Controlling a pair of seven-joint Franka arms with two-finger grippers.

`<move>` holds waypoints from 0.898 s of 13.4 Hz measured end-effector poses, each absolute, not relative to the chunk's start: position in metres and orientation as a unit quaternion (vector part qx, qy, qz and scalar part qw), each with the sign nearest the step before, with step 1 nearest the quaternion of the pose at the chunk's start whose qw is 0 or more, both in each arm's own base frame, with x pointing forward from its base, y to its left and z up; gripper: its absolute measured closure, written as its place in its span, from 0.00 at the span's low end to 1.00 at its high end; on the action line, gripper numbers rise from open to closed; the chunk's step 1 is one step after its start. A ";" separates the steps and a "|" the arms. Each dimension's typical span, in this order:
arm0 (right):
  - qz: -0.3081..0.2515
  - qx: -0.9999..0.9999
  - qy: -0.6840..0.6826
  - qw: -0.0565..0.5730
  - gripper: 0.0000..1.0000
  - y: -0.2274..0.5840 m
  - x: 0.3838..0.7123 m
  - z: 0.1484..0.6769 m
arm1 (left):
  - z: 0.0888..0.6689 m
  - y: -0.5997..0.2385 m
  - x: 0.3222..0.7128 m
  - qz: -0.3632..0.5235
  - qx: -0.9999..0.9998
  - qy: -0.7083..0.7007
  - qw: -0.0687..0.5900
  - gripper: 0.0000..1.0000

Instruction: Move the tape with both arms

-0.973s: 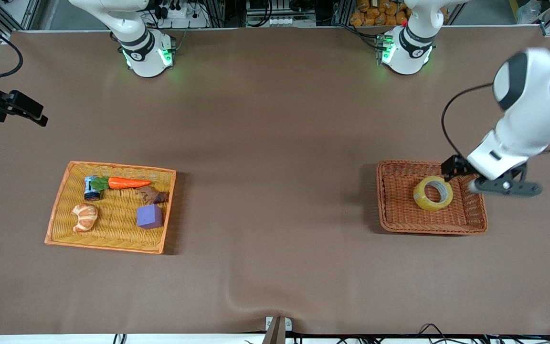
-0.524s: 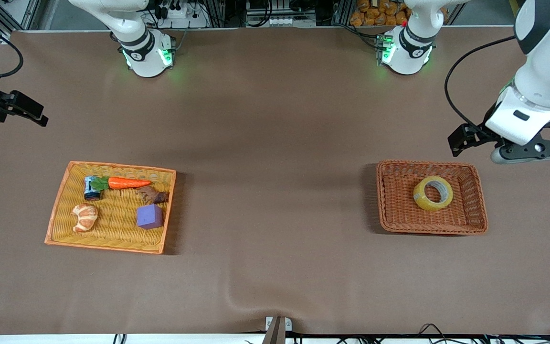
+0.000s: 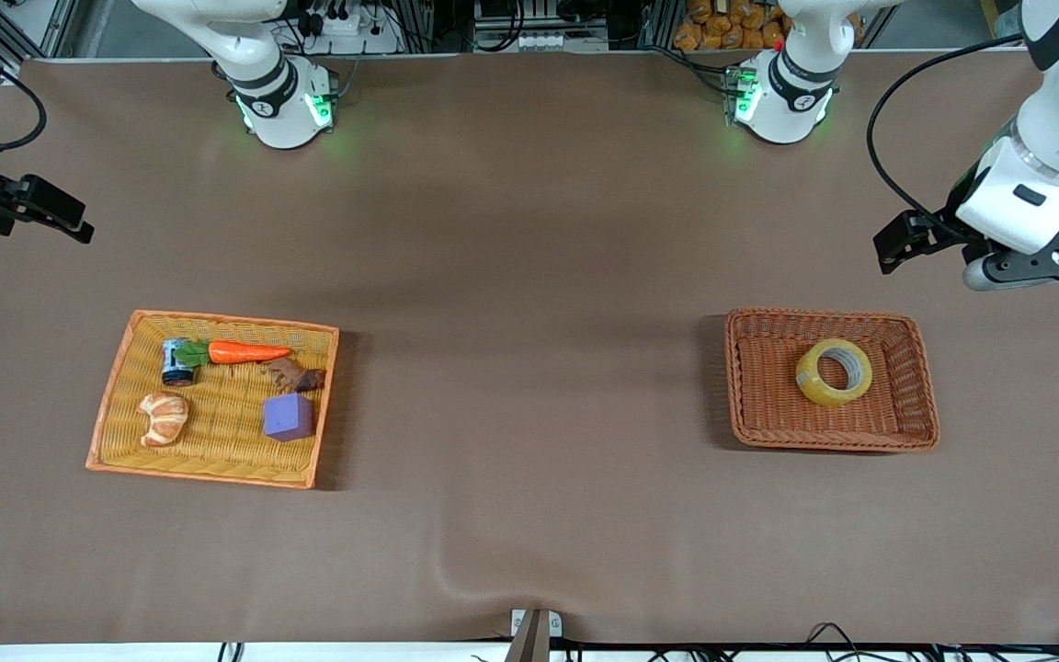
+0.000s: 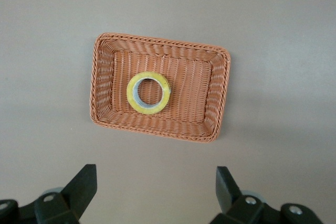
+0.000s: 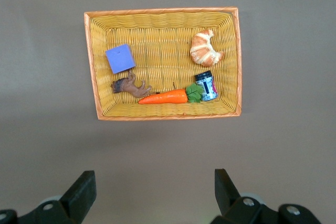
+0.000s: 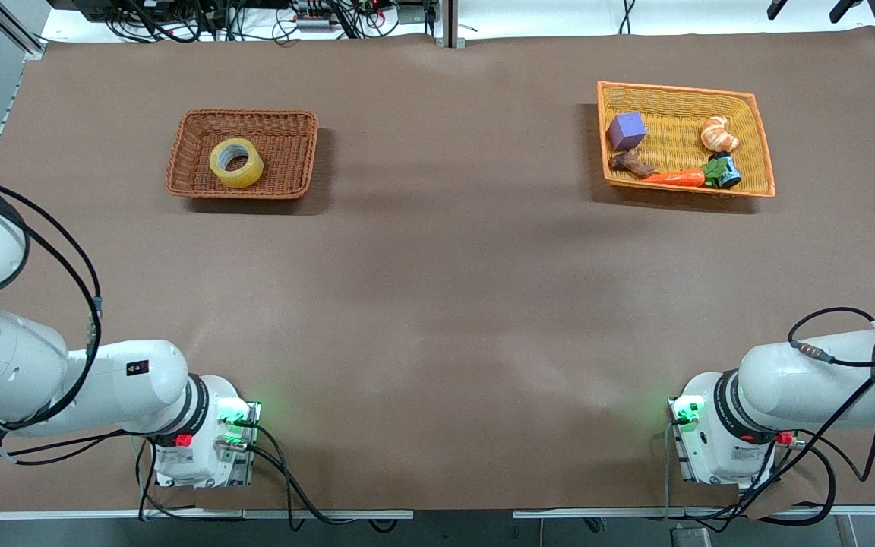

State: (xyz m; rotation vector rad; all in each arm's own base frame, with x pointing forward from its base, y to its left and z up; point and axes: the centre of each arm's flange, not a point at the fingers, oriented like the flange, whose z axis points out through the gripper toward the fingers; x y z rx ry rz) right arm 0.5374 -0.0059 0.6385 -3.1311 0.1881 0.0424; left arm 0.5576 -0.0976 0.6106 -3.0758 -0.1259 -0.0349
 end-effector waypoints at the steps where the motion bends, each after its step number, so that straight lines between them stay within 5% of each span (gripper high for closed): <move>1: 0.014 -0.998 0.060 0.002 0.00 -0.006 0.537 0.639 | 0.612 -0.098 0.557 -0.010 -0.999 -0.041 0.029 0.00; 12: 0.013 -0.998 0.058 0.002 0.00 -0.005 0.538 0.639 | 0.623 -0.097 0.550 -0.002 -0.999 -0.044 0.022 0.00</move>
